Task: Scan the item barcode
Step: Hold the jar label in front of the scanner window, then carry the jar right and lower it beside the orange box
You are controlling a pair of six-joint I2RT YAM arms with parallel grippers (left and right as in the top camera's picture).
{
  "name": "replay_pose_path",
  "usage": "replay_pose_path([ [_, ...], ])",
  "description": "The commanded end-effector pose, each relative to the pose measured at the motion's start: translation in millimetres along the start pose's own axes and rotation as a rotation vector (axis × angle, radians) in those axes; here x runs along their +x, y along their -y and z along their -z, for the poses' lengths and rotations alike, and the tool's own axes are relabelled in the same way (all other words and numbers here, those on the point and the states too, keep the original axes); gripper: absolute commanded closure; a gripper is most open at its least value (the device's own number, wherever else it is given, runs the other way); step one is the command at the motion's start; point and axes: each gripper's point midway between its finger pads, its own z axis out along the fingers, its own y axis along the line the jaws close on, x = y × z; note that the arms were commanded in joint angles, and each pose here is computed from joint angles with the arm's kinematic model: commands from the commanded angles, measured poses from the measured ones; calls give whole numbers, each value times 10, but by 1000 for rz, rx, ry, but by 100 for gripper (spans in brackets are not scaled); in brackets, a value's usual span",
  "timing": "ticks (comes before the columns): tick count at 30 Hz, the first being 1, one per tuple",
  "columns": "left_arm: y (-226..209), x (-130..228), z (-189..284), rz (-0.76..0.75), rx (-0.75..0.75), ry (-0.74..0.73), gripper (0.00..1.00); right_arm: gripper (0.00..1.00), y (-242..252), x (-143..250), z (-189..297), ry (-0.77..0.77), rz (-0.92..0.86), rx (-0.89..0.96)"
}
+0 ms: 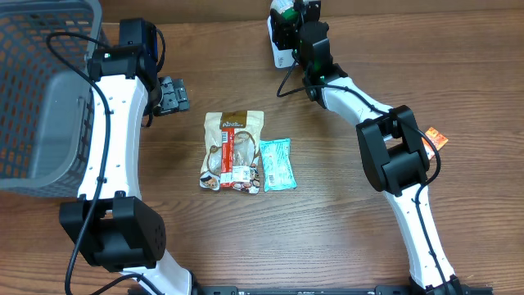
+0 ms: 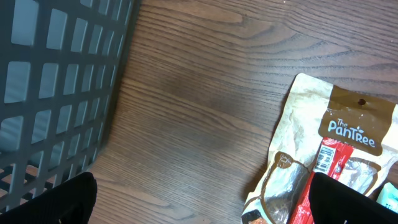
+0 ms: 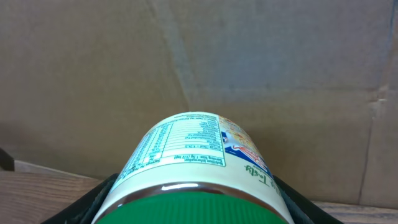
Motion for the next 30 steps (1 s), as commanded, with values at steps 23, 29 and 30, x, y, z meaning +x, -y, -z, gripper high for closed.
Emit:
replay_pose_path([
  [23,4,-44,51,-3,-7,21,0,54,-264,-1378,1035,-263,-1,10],
  [29,3,-43,50,-3,-7,21,0,61,343,-528,1627,-709,-21,202],
  [30,4,-44,51,-3,-7,21,0,61,437,-415,1740,-771,-27,231],
])
